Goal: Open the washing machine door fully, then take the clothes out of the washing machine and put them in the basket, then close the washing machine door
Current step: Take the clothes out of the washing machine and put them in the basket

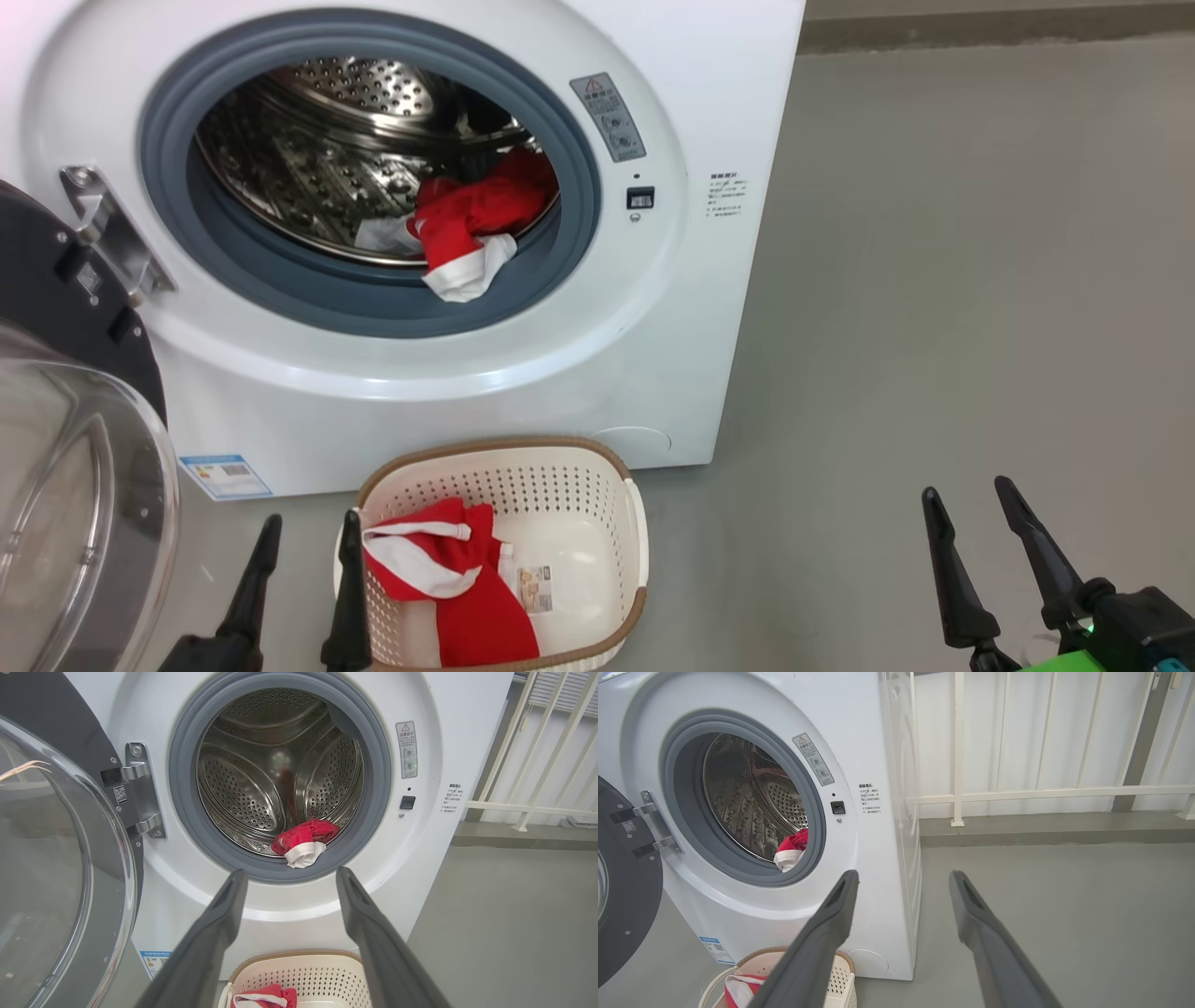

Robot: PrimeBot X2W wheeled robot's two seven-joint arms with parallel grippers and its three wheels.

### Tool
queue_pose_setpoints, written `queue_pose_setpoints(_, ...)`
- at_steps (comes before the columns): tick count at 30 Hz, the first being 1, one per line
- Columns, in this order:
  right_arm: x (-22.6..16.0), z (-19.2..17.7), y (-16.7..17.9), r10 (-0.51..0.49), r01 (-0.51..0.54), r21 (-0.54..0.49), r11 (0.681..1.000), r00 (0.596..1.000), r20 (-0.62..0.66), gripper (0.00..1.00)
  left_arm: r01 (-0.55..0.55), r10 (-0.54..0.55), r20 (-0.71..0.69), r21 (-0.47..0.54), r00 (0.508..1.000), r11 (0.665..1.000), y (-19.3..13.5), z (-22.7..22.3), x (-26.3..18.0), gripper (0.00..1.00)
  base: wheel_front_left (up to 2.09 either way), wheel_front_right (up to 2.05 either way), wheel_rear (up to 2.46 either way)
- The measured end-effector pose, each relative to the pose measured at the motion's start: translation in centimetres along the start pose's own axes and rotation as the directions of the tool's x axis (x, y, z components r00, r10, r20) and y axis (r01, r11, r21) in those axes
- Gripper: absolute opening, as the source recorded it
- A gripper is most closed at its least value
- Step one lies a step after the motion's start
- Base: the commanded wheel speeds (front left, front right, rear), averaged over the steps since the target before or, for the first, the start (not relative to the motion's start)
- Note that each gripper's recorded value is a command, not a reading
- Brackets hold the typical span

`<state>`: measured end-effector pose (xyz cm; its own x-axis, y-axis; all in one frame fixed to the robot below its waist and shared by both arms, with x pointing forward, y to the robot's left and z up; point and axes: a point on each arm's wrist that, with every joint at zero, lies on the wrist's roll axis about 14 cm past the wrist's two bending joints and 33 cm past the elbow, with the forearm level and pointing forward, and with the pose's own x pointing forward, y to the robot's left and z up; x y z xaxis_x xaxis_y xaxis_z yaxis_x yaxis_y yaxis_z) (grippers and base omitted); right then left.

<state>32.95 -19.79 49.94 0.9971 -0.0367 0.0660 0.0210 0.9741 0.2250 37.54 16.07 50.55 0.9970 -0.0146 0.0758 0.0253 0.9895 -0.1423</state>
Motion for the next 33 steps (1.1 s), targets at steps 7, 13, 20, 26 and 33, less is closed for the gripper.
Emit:
queue_pose_setpoints(7, -0.6, 0.8, -0.3, -0.008, 0.008, -0.003, 1.000, 1.000, 0.025, 1.00, -0.015, 0.015, -0.011, 0.005, 1.000, 1.000, 0.4, -0.2, -1.4, 1.00, 0.00, 0.00, 0.00)
queue_pose_setpoints(13, -1.0, 0.7, -0.2, -0.004, 0.004, -0.002, 1.000, 1.000, 0.020, 1.00, -0.020, 0.020, -0.002, 0.006, 1.000, 1.000, 0.5, 0.1, -1.6, 1.00, 0.00, 0.00, 0.00)
queue_pose_setpoints(20, -0.9, 0.8, 0.0, 0.002, -0.002, -0.001, 1.000, 1.000, 0.023, 1.00, -0.022, 0.022, -0.001, 0.006, 1.000, 1.000, 0.6, 0.1, -1.7, 1.00, 0.00, 0.00, 0.00)
queue_pose_setpoints(26, -0.9, 0.7, 0.1, 0.004, -0.004, -0.001, 1.000, 1.000, 0.022, 1.00, -0.022, 0.022, -0.003, 0.006, 1.000, 1.000, 0.6, 0.1, -1.7, 1.00, 0.00, 0.00, 0.00)
queue_pose_setpoints(33, -0.7, 0.5, 0.2, 0.008, -0.008, -0.001, 1.000, 1.000, 0.015, 1.00, -0.026, 0.027, -0.007, 0.006, 1.000, 1.000, 0.8, -0.1, -1.7, 1.00, 0.00, 0.00, 0.00)
